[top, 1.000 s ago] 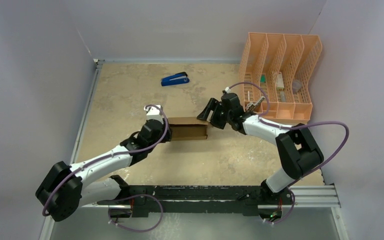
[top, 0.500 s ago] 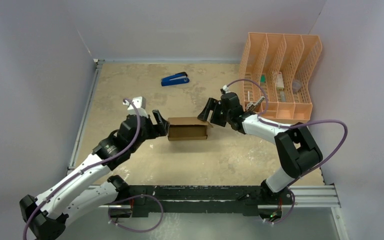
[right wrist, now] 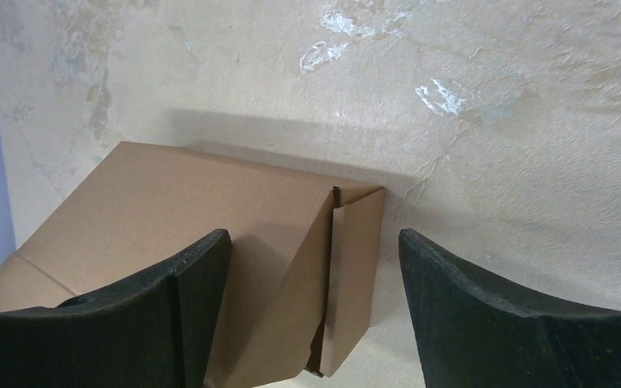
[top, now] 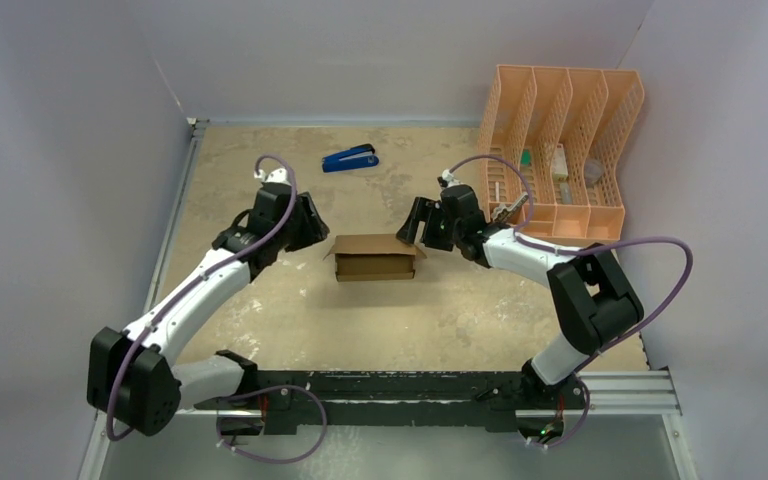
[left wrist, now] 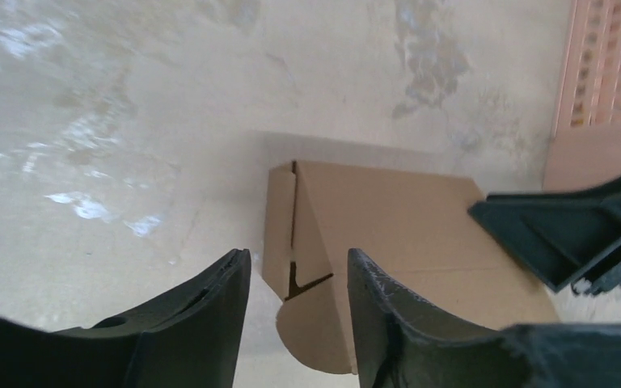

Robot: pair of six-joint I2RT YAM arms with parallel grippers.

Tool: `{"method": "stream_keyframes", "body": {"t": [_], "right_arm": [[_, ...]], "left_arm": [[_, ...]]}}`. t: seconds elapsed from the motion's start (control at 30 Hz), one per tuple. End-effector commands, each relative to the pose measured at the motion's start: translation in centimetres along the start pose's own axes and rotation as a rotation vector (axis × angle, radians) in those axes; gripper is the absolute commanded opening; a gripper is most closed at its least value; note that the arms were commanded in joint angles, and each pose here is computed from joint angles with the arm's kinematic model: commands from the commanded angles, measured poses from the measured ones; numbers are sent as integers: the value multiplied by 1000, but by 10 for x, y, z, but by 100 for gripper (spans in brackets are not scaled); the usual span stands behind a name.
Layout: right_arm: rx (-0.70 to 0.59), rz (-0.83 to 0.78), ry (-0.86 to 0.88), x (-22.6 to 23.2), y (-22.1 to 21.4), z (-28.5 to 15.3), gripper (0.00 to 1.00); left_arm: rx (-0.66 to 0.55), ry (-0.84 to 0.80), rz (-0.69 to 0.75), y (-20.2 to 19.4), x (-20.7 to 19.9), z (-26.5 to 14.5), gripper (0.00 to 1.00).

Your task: Fold the paper box

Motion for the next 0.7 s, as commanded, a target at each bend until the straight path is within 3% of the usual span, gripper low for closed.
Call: {"method": "stream_keyframes", "body": {"t": [0.0,0.33,0.67], "right_arm": [[-77,-65,-4,3,16,3,79],[-54,-129,-21,-11,-2,6,79],[38,-175,-11,-26,-30,20,75]], "left_arm": [[136,-141,12,-11,-20,6,44],[291,-20,30,-68,31,32,42],[349,66,58,-93,58,50,42]]}}
Point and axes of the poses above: each gripper's point midway between its finger pads, its own z axis out along the fingers, its own x axis along the line the jaws close on, y = z × x, the point moved 7 cm from there along -z, back along the fingers, and after that the axes turned 8 degrees about -z, right-handed, at the moved point
